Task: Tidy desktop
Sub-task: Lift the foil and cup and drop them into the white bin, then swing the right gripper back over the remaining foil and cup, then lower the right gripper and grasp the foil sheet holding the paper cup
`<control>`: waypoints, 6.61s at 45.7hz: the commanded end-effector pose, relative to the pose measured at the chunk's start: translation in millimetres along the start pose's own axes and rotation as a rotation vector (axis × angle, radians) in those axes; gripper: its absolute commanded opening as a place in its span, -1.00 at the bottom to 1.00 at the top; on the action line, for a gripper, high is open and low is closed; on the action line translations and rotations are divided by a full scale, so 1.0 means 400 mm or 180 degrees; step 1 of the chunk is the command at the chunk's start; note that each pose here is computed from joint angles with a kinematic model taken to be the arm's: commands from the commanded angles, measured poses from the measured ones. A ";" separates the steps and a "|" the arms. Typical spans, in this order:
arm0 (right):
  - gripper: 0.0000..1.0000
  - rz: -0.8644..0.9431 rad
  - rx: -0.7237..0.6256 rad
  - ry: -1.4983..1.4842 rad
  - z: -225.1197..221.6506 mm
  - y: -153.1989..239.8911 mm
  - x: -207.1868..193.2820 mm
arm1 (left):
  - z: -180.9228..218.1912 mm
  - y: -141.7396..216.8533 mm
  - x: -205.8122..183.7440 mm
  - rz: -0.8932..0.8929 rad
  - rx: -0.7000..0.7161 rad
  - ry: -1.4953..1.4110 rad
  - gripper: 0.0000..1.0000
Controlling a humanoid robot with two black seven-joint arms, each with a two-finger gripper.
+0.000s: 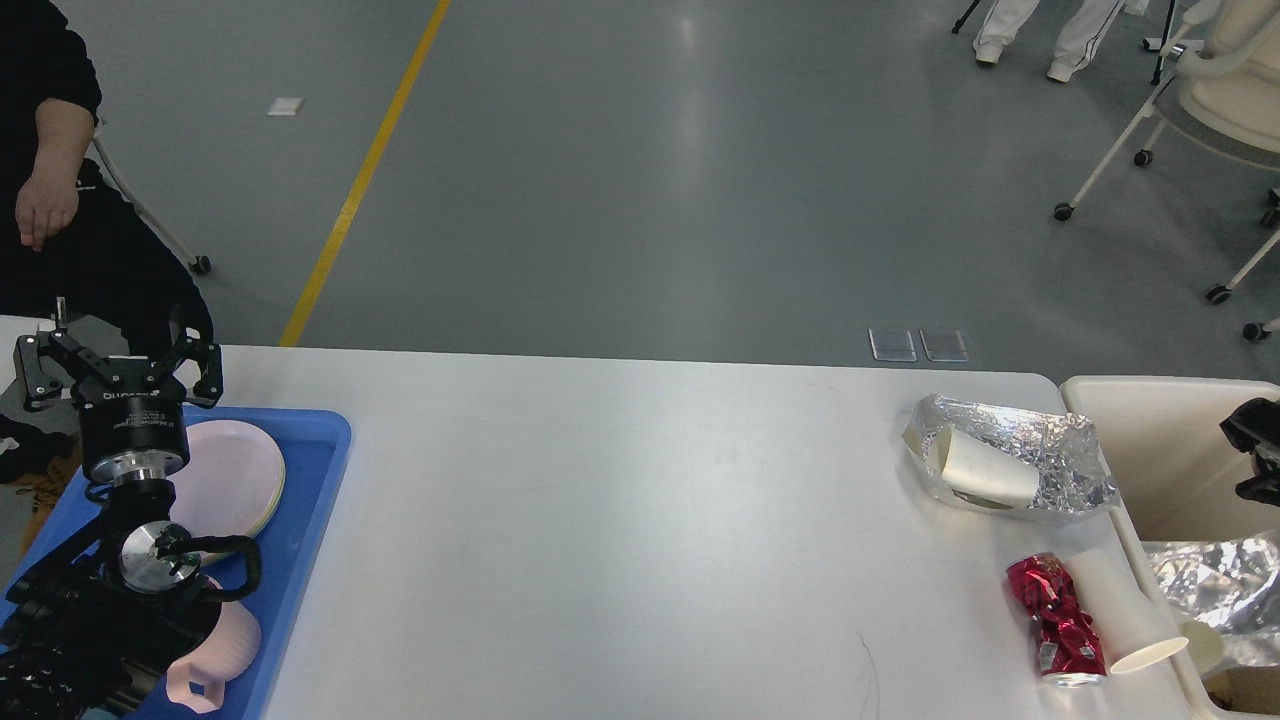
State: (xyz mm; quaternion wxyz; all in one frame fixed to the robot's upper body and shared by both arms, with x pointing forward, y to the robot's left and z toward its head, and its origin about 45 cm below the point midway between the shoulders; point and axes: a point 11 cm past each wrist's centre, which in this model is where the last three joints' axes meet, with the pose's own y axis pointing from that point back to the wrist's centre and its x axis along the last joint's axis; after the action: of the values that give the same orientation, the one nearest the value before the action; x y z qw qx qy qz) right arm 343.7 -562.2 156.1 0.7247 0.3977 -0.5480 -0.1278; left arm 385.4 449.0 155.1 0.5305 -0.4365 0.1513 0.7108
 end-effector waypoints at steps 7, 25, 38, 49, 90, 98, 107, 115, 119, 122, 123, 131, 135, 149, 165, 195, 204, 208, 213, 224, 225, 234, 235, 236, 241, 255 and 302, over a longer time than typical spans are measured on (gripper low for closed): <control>1.00 -0.0032 0.0052 0.0014 -0.022 0.009 -0.008 | 0.000 0.000 0.000 0.0000 0.0000 0.0000 0.93; 1.00 -0.0001 0.0691 0.0117 -0.259 0.186 0.056 | 0.000 0.000 0.000 0.0000 0.0000 0.0000 0.93; 1.00 -0.0432 0.1271 0.0679 -0.427 0.430 0.054 | 0.000 0.000 0.000 0.0000 0.0000 0.0000 0.93; 1.00 -0.0776 0.1755 0.1443 -0.516 0.694 0.025 | 0.000 0.000 0.000 0.0000 0.0000 0.0000 0.93; 1.00 -0.2060 0.1503 0.1477 -0.375 0.528 -0.095 | 0.000 0.001 0.001 0.0004 0.0002 -0.0002 0.93; 1.00 -0.2010 0.1166 0.1248 -0.325 0.383 -0.119 | 0.000 0.000 0.000 0.0000 0.0000 0.0000 0.93; 1.00 -0.1618 0.0854 0.0890 -0.286 0.239 -0.155 | 0.000 0.000 0.000 0.0000 0.0000 0.0000 0.93; 1.00 -0.1379 0.0683 0.0708 -0.250 0.178 -0.201 | 0.000 0.000 0.000 0.0000 0.0000 0.0000 0.93; 1.00 -0.1329 0.0649 0.0694 -0.245 0.166 -0.217 | 0.000 0.000 0.000 0.0000 0.0000 0.0000 0.93; 1.00 -0.1277 0.0637 0.0667 -0.243 0.159 -0.223 | 0.000 0.000 0.000 0.0002 -0.0003 0.0003 0.93; 1.00 -0.1260 0.0631 0.0661 -0.243 0.156 -0.226 | 0.000 0.000 0.000 0.0000 0.0000 0.0000 0.93; 1.00 -0.1090 0.0604 0.0595 -0.246 0.139 -0.253 | 0.000 0.000 0.000 0.0000 0.0000 0.0000 0.93; 1.00 -0.1026 0.0567 0.0602 -0.241 0.121 -0.276 | 0.000 0.000 0.000 0.0000 0.0000 0.0000 0.93; 1.00 -0.0652 0.0456 0.0444 -0.216 0.065 -0.308 | 0.000 0.000 0.000 0.0000 0.0000 0.0000 0.93; 1.00 -0.0561 0.0366 0.0393 -0.181 0.039 -0.324 | 0.000 0.000 0.000 0.0000 0.0000 0.0000 0.93; 0.85 -0.0394 0.0396 0.0330 -0.186 0.037 -0.349 | 0.000 0.000 0.000 0.0000 0.0000 0.0000 0.93; 0.67 -0.0344 0.0410 0.0308 -0.191 0.039 -0.346 | 0.000 0.000 0.000 0.0000 0.0000 0.0000 0.93; 0.56 -0.0309 0.0420 0.0292 -0.195 0.040 -0.347 | 0.000 0.000 0.000 0.0000 0.0000 0.0000 0.93; 0.56 -0.0318 0.0436 0.0304 -0.201 0.044 -0.355 | 0.000 0.000 0.000 0.0000 0.0000 0.0000 0.93; 0.45 -0.0352 0.0494 0.0346 -0.223 0.058 -0.385 | 0.000 0.000 0.000 0.0000 0.0000 0.0000 0.93; 0.41 -0.0355 0.0497 0.0348 -0.224 0.059 -0.387 | 0.000 0.000 0.000 0.0000 0.0000 0.0000 0.93; 0.05 -0.0364 0.0502 0.0356 -0.226 0.060 -0.391 | 0.000 0.000 0.000 0.0000 0.0000 0.0000 0.93; 0.00 -0.0364 0.0502 0.0356 -0.226 0.060 -0.391 | 0.000 0.000 0.000 0.0000 0.0000 0.0000 0.93; -0.04 -0.0364 0.0502 0.0356 -0.226 0.060 -0.391 | 0.000 0.000 0.000 0.0002 -0.0003 0.0003 0.93; -0.25 -0.0369 0.0503 0.0348 -0.226 0.060 -0.392 | 0.000 0.000 0.000 0.0002 -0.0003 0.0003 0.93; -0.31 -0.0379 0.0511 0.0349 -0.228 0.062 -0.395 | 0.000 0.000 0.000 0.0000 0.0000 0.0000 0.93; -1.00 -0.0668 0.0630 0.0250 -0.274 0.107 -0.431 | 0.000 0.000 0.000 0.0002 -0.0003 0.0003 0.93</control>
State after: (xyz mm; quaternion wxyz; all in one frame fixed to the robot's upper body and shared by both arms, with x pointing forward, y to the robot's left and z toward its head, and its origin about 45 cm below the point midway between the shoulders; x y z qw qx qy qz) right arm 365.0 -385.1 55.0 0.6876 0.5213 -0.4878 -0.1322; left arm 385.4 449.0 155.1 0.5305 -0.4365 0.1513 0.7107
